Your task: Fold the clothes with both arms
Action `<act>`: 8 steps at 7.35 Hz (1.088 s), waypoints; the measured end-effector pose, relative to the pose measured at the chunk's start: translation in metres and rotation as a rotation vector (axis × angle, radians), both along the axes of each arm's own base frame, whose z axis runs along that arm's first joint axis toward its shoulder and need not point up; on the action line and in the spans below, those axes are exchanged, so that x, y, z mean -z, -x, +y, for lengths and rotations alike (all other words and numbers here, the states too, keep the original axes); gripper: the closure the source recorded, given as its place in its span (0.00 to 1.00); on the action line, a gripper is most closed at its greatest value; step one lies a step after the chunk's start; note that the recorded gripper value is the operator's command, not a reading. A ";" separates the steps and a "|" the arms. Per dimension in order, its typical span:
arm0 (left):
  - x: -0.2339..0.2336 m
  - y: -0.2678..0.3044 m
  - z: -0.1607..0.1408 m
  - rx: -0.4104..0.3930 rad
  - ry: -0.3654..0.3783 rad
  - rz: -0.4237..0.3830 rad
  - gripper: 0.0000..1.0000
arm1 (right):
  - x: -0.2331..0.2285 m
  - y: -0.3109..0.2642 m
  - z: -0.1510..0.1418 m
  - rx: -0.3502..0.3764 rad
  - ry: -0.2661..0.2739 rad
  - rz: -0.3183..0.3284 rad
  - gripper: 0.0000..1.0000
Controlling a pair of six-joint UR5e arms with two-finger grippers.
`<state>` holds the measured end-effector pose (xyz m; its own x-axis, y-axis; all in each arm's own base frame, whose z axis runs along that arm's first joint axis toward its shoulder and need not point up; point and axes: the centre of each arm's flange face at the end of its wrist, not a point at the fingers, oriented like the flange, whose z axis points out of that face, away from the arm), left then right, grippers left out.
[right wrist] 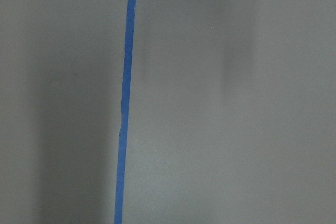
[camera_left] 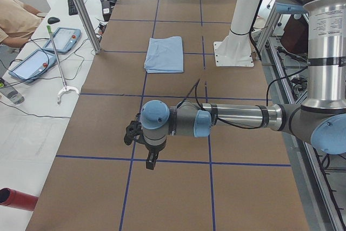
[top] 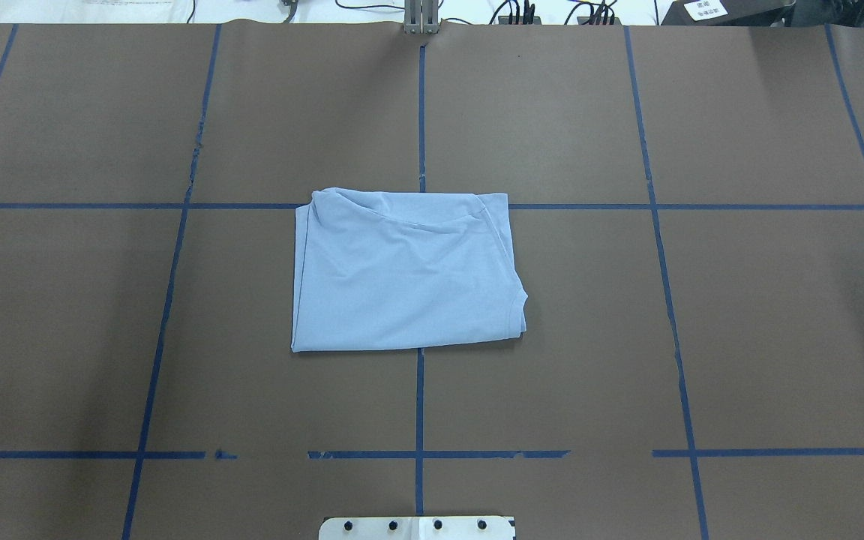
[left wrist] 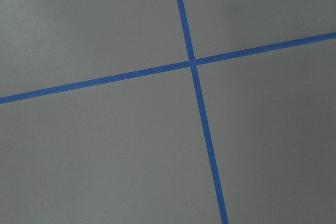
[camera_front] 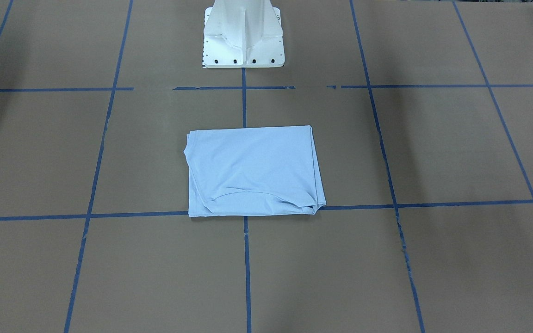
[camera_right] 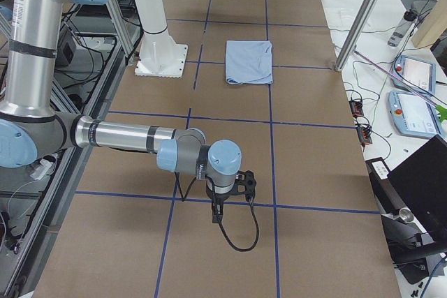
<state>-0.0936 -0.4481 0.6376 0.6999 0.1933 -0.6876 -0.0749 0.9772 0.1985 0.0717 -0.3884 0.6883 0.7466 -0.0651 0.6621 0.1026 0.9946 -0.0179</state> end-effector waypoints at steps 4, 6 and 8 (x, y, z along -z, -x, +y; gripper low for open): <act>-0.002 0.000 0.001 0.000 0.004 0.000 0.00 | 0.003 -0.001 -0.004 0.003 -0.022 0.005 0.00; -0.003 0.000 0.001 -0.003 0.003 0.000 0.00 | 0.013 -0.001 -0.006 0.007 -0.049 0.004 0.00; -0.003 0.000 0.001 -0.004 0.002 0.001 0.00 | 0.017 -0.002 -0.005 0.009 -0.061 0.010 0.00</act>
<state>-0.0934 -0.4469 0.6404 0.6987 0.1946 -0.6884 -0.0786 0.9773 0.1965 0.0736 -0.3930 0.6712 0.7523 -0.1120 0.6492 0.1115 0.9929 0.0421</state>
